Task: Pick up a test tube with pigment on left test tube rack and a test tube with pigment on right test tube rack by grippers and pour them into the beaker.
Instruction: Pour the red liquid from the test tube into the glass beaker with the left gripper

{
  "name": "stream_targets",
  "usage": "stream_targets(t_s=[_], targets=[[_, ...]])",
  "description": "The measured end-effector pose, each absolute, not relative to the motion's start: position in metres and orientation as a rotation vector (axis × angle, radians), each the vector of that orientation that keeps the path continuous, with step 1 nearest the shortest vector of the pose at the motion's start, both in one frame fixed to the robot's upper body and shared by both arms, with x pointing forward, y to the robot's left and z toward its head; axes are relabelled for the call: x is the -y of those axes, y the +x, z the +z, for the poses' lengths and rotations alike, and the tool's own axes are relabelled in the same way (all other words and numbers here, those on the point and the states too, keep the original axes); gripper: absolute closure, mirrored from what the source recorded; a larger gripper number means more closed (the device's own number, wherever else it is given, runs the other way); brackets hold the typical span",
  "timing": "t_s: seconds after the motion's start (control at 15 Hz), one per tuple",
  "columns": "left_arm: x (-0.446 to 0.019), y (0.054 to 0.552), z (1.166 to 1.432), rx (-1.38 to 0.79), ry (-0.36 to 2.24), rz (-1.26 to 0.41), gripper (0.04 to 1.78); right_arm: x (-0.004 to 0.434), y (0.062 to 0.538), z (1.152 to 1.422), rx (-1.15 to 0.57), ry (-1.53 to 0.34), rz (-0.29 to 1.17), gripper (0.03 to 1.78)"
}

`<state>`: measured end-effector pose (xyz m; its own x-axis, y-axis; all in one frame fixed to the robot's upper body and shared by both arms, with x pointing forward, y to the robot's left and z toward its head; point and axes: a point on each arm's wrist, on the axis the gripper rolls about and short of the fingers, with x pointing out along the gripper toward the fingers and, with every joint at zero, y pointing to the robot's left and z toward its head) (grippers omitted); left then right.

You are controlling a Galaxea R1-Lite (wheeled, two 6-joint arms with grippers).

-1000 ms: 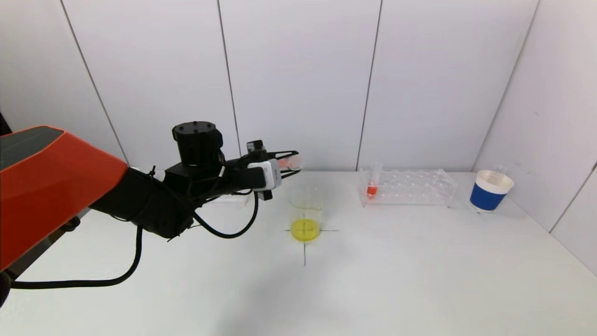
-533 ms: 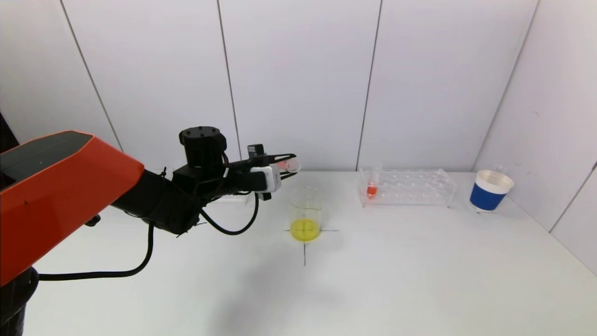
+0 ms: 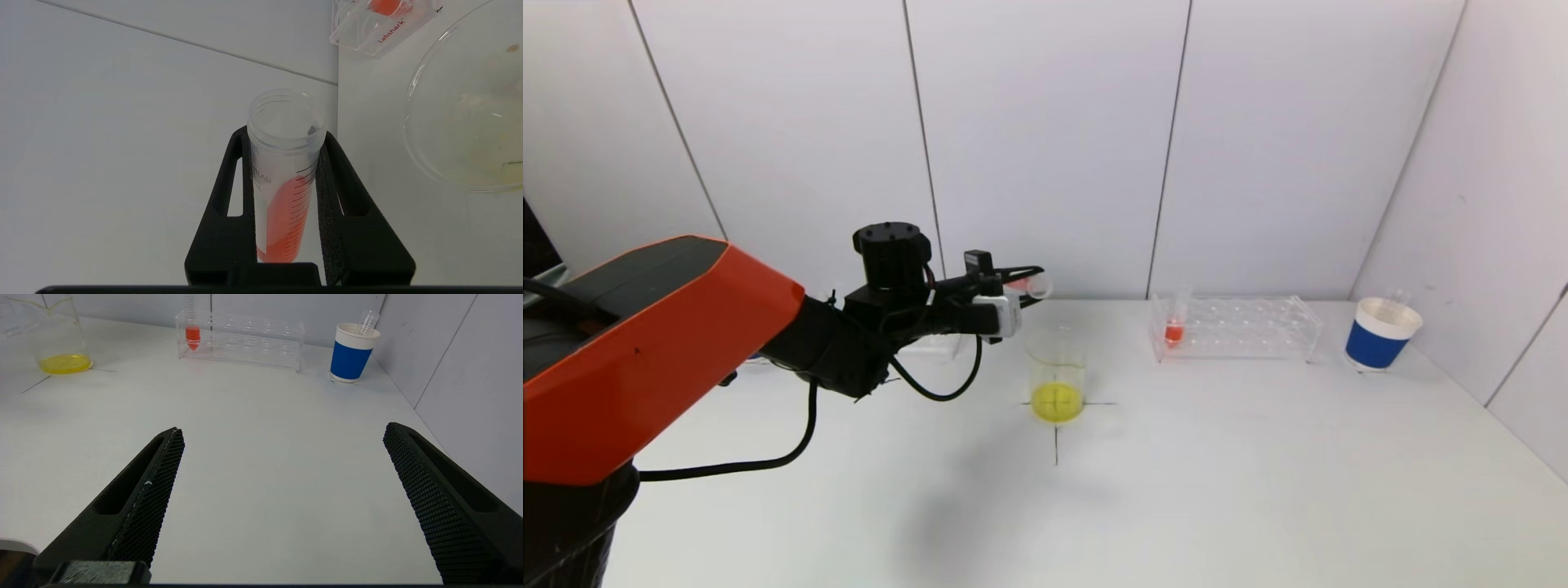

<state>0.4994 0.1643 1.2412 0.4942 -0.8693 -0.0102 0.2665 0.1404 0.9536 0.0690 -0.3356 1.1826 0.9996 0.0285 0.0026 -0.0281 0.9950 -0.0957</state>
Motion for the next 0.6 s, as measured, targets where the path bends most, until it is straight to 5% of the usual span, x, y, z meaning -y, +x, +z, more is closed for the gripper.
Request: stream_targets(t_s=[0.6], targets=[[-0.1626,0.5012,1.2359,0.723,1.235,-0.913,1.38,0.3356,0.069,1.1826,0.004,-0.096,0.028,0.04]])
